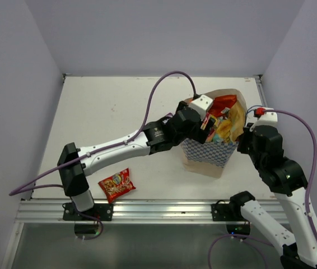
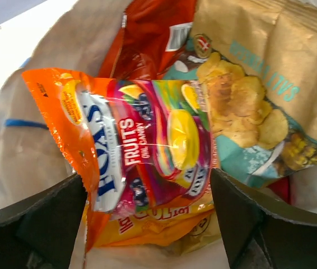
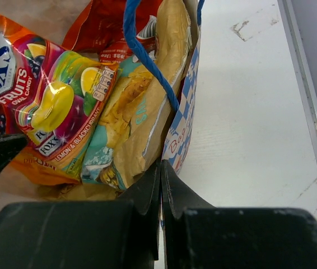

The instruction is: Place the snacks into the paper bag

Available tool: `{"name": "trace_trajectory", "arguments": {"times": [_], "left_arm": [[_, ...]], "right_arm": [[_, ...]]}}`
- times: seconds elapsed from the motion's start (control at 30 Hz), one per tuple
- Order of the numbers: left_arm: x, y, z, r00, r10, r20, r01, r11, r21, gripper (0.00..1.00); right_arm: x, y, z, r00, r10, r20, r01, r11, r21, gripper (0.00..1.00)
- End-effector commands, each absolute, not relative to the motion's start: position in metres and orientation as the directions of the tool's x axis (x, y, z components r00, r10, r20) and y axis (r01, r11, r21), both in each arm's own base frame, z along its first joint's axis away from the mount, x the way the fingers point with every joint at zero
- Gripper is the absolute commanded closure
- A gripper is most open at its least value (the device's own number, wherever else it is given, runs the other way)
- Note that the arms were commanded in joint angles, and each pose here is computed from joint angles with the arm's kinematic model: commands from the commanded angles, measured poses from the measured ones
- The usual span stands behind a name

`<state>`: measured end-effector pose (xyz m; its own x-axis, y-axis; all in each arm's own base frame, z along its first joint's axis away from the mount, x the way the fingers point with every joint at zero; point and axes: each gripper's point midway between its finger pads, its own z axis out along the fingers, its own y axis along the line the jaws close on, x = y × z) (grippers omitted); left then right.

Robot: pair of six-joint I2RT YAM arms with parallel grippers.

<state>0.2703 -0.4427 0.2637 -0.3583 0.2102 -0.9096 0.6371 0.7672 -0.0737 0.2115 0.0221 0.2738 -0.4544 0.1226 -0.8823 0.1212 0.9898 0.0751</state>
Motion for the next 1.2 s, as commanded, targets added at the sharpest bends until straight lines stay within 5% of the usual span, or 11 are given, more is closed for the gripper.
{"name": "trace_trajectory", "arguments": {"times": [0.0,0.2,0.3,0.5,0.63,0.8,1.17], "left_arm": [[0.277,-0.41,0.343,-0.232,0.03,-0.972,0.563,0.819,-0.109,0.06],[0.274,-0.319,0.451,0.032,-0.214,-0.976,0.424,0.887,-0.181,0.0],[0.288,-0.263,0.448,0.069,-0.198,-0.978,0.199,0.963,-0.181,0.0],[0.354,-0.242,0.341,-0.139,-0.133,-0.981,0.295,0.94,-0.169,0.01],[0.371,-0.262,0.302,-0.26,-0.29,-0.921,0.512,0.768,-0.386,0.03],[0.416,-0.25,0.233,-0.451,-0.329,-0.83,0.438,0.729,-0.527,0.02],[0.423,-0.281,0.127,-0.666,-0.323,-0.672,0.341,0.67,-0.66,0.02]], "right_arm": [[0.213,0.024,0.273,-0.455,0.114,-0.883,0.109,0.991,0.073,1.0],[0.214,0.026,0.273,-0.457,0.115,-0.882,0.104,0.992,0.075,1.0],[0.214,0.026,0.272,-0.459,0.111,-0.881,0.102,0.992,0.072,1.0],[0.214,0.026,0.273,-0.458,0.112,-0.882,0.103,0.992,0.072,1.0],[0.214,0.026,0.272,-0.458,0.113,-0.882,0.101,0.992,0.074,1.0],[0.213,0.025,0.273,-0.453,0.113,-0.884,0.104,0.992,0.074,1.0],[0.212,0.025,0.273,-0.449,0.111,-0.886,0.1,0.992,0.074,1.0]]}}
